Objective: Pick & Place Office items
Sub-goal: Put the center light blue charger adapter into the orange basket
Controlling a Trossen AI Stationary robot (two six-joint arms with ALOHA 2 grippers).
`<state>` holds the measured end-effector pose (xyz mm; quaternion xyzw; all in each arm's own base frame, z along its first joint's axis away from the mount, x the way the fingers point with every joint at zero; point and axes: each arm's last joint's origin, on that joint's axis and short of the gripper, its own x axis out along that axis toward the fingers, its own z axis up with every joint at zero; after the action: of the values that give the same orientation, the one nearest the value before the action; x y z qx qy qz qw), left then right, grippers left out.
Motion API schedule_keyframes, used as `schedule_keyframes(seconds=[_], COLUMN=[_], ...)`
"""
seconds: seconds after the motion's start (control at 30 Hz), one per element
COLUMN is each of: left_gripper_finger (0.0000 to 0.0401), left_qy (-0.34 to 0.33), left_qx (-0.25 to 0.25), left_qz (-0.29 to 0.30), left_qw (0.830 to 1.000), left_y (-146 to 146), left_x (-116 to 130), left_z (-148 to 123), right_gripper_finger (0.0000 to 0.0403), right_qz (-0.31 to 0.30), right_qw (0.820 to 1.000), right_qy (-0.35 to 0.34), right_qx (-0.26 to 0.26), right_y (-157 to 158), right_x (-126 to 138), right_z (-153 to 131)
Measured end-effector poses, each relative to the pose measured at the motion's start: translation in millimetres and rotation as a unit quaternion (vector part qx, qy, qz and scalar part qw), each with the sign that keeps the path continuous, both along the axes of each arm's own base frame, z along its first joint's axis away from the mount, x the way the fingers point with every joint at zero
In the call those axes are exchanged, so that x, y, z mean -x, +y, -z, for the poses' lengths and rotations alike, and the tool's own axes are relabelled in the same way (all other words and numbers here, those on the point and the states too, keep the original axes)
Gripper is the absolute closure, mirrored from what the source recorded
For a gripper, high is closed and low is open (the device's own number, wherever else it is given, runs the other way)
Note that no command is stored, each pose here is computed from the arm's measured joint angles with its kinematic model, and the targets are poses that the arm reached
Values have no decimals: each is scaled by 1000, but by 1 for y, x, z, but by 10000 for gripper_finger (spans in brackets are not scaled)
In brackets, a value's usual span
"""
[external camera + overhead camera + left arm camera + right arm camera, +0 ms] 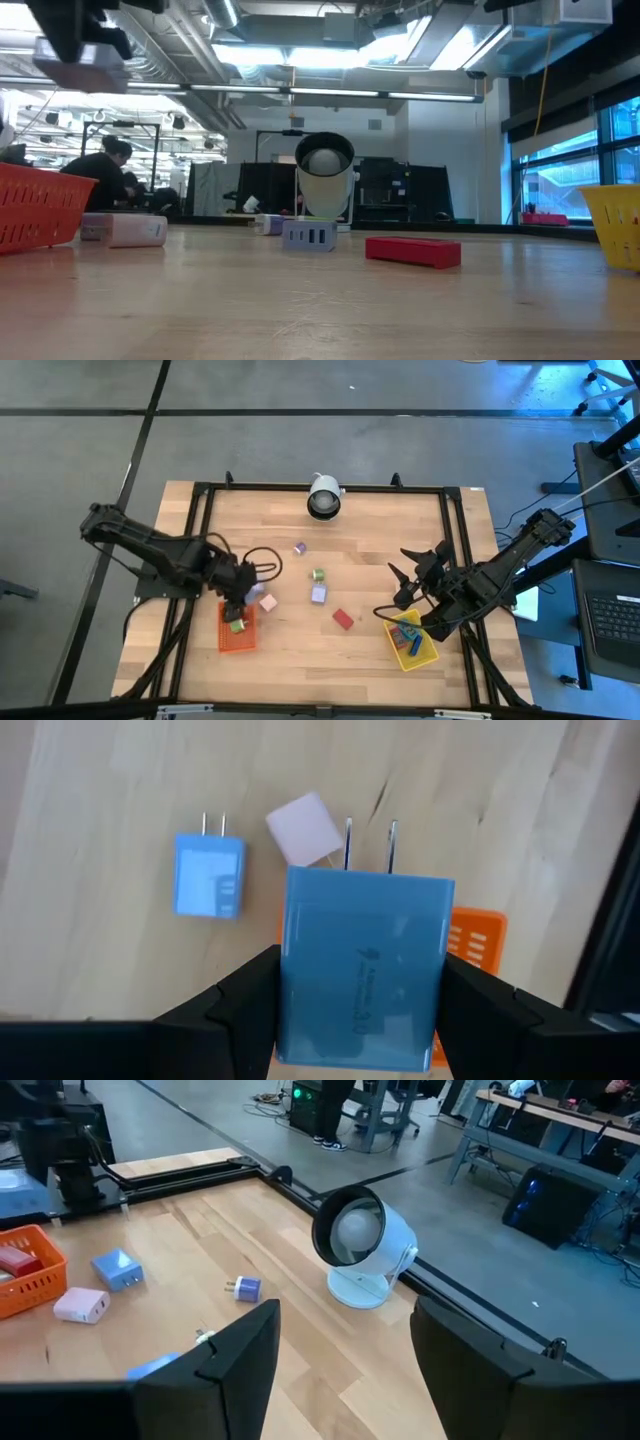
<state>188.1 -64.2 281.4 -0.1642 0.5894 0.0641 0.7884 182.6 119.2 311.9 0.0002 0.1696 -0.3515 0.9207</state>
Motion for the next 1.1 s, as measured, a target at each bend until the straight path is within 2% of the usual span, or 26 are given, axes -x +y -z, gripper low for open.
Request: schedule_keyframes(seconds=[0.33, 0.73, 1.1], left_gripper_finger=[189, 186, 185], left_qy=[10, 74, 121], left_qx=[-23, -38, -67], left_qz=[-12, 25, 38], left_qw=[1000, 996, 990], left_y=[-24, -52, -64], left_x=[6, -6, -21], left_z=[6, 33, 61], right_gripper_finger=[179, 179, 179], right_qz=[0, -3, -9], right_qw=[1000, 1000, 1000], right_qy=[-9, -8, -8], right_qx=[-10, -21, -23], right_y=[1, 2, 3], right_x=[-1, -2, -3], right_z=[0, 0, -1])
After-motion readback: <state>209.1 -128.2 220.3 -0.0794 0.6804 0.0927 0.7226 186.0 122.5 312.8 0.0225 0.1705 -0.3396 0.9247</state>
